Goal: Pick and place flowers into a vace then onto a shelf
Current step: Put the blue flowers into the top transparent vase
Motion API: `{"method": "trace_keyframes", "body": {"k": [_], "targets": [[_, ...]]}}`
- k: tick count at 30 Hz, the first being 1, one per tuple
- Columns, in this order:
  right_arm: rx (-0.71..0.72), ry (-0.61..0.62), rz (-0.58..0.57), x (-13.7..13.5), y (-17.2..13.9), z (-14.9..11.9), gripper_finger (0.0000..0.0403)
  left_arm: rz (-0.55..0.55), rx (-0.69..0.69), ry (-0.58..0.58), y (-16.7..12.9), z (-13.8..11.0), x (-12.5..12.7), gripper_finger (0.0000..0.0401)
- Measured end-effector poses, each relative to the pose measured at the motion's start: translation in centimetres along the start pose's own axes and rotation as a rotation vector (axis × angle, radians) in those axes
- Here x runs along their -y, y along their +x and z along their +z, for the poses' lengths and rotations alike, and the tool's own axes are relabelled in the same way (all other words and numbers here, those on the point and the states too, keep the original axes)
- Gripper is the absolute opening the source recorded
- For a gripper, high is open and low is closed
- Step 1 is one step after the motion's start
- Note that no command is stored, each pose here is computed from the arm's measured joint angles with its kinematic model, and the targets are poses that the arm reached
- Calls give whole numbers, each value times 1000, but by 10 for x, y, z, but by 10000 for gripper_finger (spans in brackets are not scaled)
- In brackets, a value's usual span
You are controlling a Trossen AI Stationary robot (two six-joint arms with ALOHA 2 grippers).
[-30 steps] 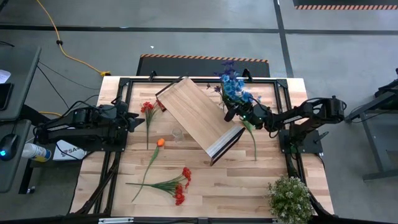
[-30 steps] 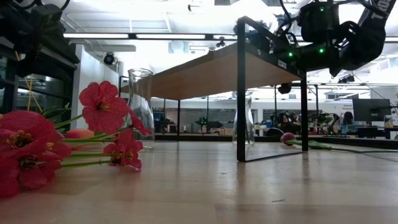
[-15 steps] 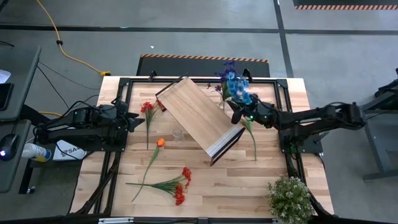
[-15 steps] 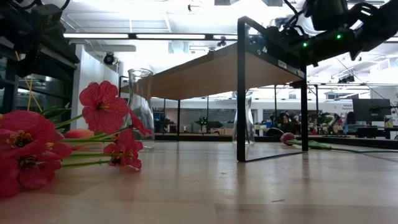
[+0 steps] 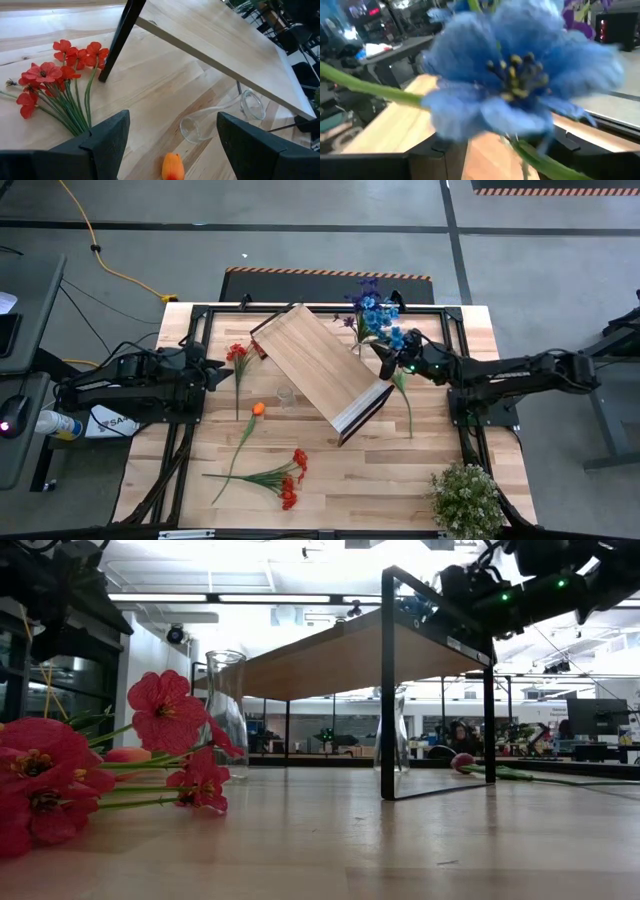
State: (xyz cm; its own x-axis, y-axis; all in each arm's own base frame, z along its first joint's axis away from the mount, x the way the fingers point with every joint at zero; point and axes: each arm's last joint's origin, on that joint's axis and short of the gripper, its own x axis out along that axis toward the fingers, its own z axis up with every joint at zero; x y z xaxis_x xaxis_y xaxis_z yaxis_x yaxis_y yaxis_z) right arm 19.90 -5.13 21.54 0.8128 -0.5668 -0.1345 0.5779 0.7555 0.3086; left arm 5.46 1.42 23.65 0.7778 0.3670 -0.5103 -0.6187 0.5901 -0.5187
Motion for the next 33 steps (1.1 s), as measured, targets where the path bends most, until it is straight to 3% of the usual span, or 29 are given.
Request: {"method": "trace_keyframes", "body": {"k": [19, 33], "targets": [[-67, -8, 42, 8, -33, 13, 182, 0, 0, 3, 0, 0, 0, 333], [-181, -6, 136, 11, -44, 9, 181, 1, 0, 4, 0, 0, 0, 333]]}}
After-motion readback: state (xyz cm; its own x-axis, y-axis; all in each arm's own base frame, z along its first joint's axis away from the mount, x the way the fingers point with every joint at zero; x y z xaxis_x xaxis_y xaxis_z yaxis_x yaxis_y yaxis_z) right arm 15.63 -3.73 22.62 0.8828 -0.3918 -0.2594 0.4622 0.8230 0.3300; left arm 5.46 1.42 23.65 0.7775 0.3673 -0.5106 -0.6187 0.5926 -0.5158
